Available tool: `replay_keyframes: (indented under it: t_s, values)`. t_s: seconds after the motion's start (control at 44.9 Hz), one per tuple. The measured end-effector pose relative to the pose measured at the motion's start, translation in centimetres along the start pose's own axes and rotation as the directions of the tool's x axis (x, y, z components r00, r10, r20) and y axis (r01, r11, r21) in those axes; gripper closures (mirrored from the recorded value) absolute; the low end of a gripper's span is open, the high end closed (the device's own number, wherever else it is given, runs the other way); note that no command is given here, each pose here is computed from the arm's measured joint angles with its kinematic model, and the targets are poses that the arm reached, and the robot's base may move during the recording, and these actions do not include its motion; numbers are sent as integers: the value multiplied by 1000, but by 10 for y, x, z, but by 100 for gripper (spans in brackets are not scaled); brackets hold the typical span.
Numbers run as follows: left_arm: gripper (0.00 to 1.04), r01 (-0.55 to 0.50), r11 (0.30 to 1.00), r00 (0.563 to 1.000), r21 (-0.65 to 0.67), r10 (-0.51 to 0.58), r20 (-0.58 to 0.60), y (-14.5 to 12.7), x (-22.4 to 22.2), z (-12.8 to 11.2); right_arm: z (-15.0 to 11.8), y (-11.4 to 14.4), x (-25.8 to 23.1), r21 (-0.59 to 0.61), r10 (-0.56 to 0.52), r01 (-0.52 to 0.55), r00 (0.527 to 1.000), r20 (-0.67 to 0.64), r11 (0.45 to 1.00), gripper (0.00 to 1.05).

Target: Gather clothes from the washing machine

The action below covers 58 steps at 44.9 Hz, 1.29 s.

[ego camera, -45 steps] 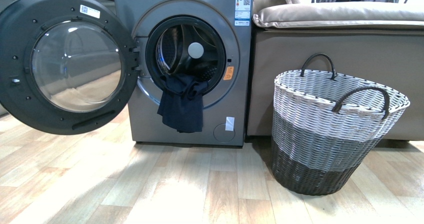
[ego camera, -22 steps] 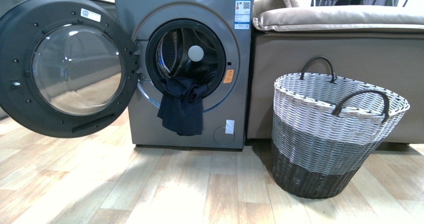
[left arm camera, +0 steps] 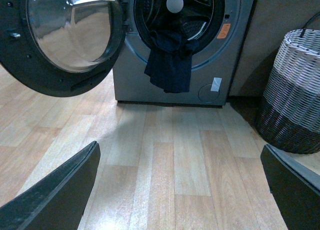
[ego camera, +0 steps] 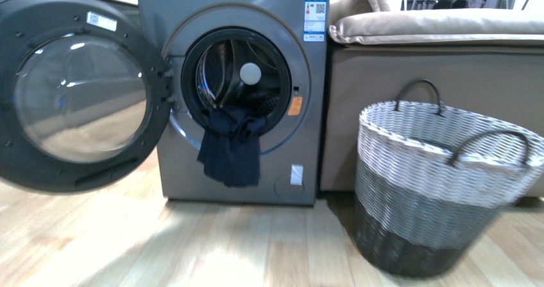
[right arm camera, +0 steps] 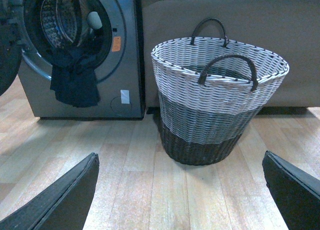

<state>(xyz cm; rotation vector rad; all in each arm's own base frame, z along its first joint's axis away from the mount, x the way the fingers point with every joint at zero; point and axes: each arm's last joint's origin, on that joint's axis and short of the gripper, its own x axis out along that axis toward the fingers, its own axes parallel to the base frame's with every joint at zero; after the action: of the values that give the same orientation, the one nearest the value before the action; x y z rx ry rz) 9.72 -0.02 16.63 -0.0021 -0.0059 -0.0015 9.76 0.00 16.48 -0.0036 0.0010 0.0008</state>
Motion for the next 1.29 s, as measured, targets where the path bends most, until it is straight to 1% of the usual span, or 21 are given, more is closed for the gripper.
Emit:
replay_keyframes:
  t_s: [1.29]
  values:
    - [6, 0, 1000, 1000, 0, 0, 1, 0, 0, 0, 0, 0, 0, 0, 0, 0, 1000, 0, 1000, 7]
